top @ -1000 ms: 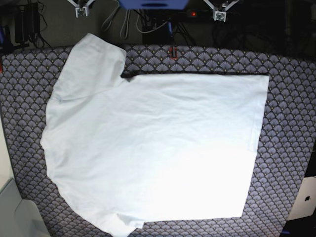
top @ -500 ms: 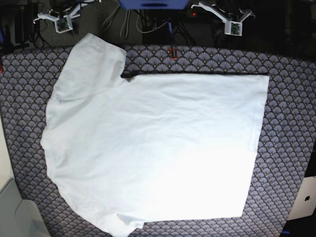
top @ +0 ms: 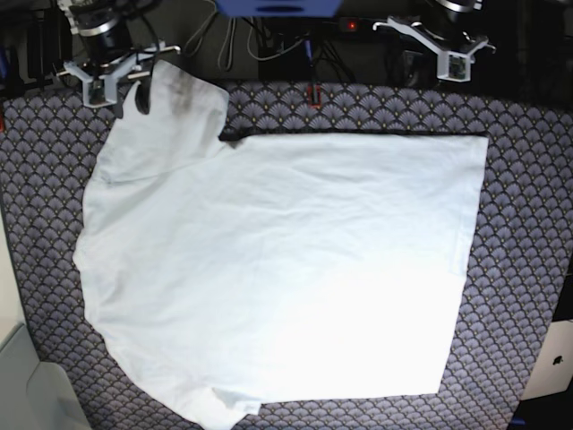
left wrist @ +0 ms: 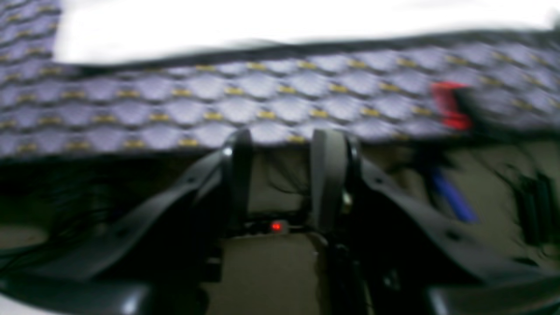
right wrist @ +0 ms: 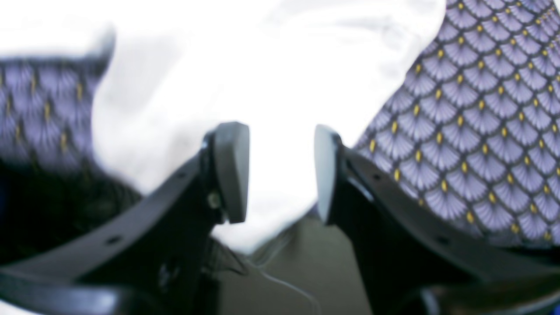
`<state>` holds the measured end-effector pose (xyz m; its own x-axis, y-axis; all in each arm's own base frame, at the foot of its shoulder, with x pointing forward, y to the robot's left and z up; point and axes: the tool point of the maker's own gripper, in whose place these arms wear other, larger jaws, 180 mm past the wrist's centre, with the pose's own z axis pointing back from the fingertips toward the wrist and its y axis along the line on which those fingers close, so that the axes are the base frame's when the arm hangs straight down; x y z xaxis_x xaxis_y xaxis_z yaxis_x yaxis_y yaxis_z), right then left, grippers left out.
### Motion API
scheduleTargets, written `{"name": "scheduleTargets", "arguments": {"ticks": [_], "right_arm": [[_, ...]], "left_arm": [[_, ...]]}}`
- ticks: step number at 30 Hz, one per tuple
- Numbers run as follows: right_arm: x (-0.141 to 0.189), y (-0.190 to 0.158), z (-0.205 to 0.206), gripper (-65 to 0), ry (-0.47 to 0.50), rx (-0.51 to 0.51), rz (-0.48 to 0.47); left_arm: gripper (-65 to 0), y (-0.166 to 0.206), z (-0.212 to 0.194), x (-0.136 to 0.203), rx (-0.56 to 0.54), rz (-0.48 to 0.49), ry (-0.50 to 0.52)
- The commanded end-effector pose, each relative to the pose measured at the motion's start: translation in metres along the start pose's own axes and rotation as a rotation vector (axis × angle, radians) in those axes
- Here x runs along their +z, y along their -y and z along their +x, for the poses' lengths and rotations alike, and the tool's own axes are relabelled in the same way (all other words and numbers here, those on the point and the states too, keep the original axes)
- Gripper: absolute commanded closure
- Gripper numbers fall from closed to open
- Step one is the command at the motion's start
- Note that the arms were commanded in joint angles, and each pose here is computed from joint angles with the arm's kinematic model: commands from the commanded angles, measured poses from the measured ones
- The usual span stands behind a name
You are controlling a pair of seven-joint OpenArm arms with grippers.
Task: Fold the T-shirt properly
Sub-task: 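Lower the right gripper onto the shoulder corner and pinch it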
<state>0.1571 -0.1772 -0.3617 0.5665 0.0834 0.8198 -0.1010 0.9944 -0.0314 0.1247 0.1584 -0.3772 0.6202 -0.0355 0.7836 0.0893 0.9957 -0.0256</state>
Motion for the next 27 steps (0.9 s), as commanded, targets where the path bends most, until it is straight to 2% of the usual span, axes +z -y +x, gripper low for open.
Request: {"name": "scheduleTargets", "arguments": {"ticks": [1, 4, 8, 18, 27], "right_arm": [[0.001, 0.002, 0.003, -26.0, 0.010, -0.014, 0.024], [-0.007, 0.001, 0.000, -25.8, -0.031, -0.070, 0.087], [-0.014, 0.009, -0.008, -25.6, -0.069, -0.130, 0.109], [-0.025, 0.029, -0.036, -25.6, -0.122, -0.176, 0.065], [-0.026, 0.029, -0.056, -25.6, -0.170, -0.201, 0.060]], "left_arm": [[-22.5, -0.001, 0.008, 0.003, -0.006, -0.001, 0.030], [-22.6, -0.012, 0.011, 0.003, -0.011, 0.029, 0.040], [-22.6, -0.025, 0.015, 0.004, -0.020, 0.060, 0.048], [-22.8, -0.055, 0.020, 0.010, 0.009, 0.172, 0.073], [-22.9, -0.059, 0.021, 0.010, 0.008, 0.187, 0.073]]}}
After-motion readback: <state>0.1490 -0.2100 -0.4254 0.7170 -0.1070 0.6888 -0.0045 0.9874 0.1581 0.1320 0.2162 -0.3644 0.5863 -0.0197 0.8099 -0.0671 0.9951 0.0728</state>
